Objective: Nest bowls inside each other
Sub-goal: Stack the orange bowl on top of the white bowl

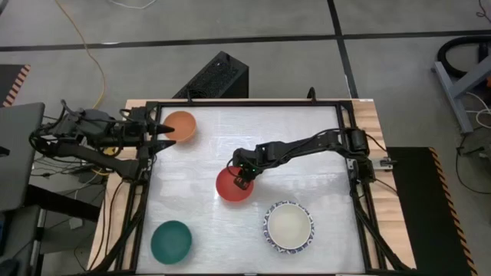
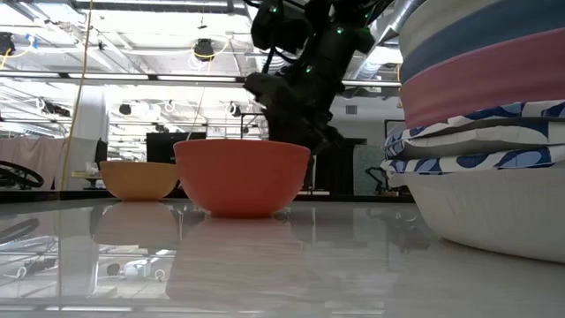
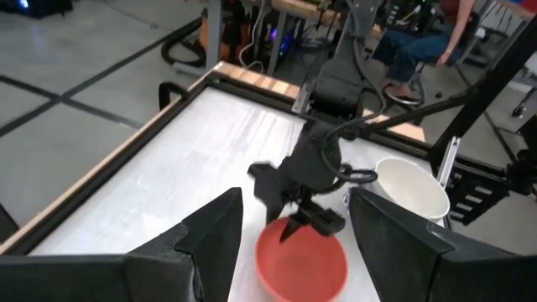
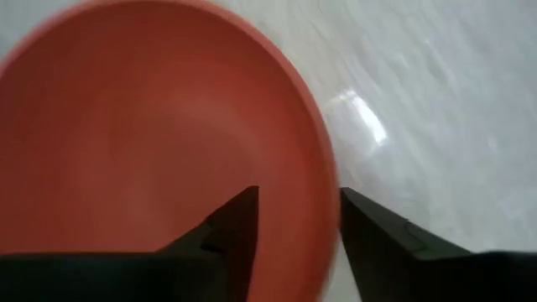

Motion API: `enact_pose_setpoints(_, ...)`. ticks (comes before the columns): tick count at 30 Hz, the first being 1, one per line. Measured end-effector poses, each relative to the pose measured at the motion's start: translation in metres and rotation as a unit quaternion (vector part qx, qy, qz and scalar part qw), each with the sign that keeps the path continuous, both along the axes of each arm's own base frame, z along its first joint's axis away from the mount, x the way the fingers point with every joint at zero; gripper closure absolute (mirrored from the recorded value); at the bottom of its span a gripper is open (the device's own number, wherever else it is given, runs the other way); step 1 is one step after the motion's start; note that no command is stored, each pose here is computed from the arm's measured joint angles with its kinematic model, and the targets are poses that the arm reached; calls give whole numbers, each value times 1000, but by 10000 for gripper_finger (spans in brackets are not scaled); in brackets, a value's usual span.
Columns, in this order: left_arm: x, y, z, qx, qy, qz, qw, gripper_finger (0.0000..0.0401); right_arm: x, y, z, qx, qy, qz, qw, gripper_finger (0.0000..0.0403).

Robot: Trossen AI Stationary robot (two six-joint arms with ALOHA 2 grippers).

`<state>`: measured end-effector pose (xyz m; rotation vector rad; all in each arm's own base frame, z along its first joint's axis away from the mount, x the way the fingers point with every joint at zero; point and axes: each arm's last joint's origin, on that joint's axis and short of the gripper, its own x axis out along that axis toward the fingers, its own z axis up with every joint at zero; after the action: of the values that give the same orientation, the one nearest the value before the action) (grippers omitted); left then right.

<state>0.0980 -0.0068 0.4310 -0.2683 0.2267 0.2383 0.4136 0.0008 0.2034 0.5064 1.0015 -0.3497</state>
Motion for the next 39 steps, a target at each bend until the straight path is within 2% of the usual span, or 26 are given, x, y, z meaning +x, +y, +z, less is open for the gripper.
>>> enact_pose_setpoints(2,0,0,-1,-5,3,4,1000,191,1,0,0,8,-2,-12,1000,263)
enact_pose_setpoints(6,0,0,-2,-5,7,5,1000,191,-3,0,-2,26,15,-13,999,372)
enact_pose_setpoints(7,0,0,-2,-4,7,5,1000,191,-2,1,0,33,9,-7,999,384)
enact_pose_setpoints(11,0,0,-2,-4,7,5,1000,191,-4,2,4,36,7,-7,999,385)
enact_pose_setpoints(13,0,0,-2,-4,7,4,1000,191,-6,5,16,35,-5,-8,999,392)
enact_pose_setpoints(19,-1,-1,-2,-4,9,-12,1000,191,-29,20,93,13,-72,-7,997,393)
enact_pose_setpoints(25,-1,-1,-2,0,11,-14,1000,191,-81,65,147,60,-79,-5,995,394)
enact_pose_setpoints(31,-1,-1,-2,13,14,-19,1000,191,-135,122,151,115,27,-43,992,394)
enact_pose_setpoints(35,-1,-1,-2,15,14,-19,1000,191,-157,143,143,107,92,-95,985,394)
enact_pose_setpoints(39,-1,-1,-2,15,14,-19,1000,191,-163,152,135,89,120,-128,980,394)
